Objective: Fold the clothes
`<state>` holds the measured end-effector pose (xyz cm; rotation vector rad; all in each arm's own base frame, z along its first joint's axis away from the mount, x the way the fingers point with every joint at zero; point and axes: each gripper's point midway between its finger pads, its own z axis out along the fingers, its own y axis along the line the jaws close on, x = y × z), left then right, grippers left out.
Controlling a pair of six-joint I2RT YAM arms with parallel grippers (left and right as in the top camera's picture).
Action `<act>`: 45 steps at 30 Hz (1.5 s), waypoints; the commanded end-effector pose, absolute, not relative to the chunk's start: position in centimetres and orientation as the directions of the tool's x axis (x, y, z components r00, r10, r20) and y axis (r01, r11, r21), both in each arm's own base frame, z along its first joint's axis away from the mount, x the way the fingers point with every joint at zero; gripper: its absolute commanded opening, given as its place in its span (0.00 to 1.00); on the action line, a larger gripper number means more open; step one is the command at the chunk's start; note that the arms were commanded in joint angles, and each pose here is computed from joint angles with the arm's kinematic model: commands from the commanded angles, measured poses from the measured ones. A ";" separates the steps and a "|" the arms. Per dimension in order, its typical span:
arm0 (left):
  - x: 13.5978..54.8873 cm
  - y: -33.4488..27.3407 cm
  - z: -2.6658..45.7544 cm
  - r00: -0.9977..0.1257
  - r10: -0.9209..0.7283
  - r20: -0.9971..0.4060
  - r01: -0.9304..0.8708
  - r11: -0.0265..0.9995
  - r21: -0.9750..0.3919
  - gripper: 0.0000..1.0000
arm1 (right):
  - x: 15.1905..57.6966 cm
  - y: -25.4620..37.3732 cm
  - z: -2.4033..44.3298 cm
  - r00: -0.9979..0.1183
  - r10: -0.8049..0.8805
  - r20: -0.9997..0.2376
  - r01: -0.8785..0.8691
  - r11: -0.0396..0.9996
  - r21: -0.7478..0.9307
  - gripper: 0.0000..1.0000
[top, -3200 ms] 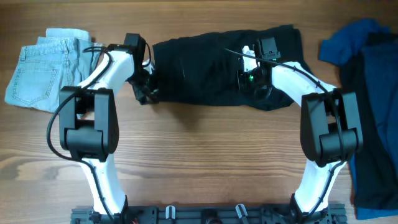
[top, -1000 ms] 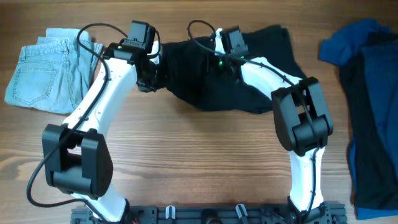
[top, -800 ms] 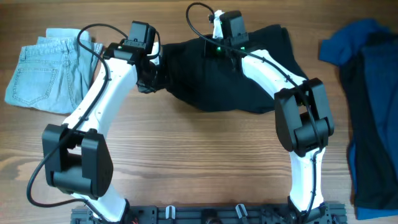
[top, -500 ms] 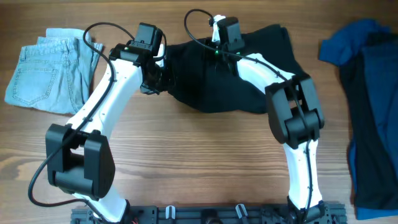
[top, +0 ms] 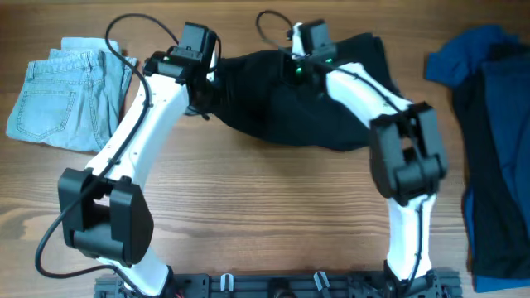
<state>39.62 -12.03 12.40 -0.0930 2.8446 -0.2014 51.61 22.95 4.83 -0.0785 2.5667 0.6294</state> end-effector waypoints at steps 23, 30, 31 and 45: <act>43.3 -11.6 24.1 -0.805 0.188 -0.562 0.213 0.977 0.023 0.04 | 44.2 34.2 1.0 -0.948 0.003 -0.319 -0.179 0.824 0.538 0.04; 41.2 -15.7 24.8 -0.783 0.298 -0.547 0.332 0.942 0.038 0.04 | 44.7 35.0 1.4 -0.932 0.011 -0.363 -0.196 0.825 0.530 0.04; 40.7 -16.7 24.7 -0.774 0.332 -0.540 0.367 0.929 0.045 0.04 | 45.1 35.2 1.9 -0.918 -0.006 -0.395 -0.231 0.819 0.524 0.04; 36.9 -23.1 24.5 -0.685 0.511 -0.519 0.540 0.835 0.109 0.04 | 49.6 18.3 5.4 -0.922 0.083 -0.378 -0.081 0.914 0.398 0.04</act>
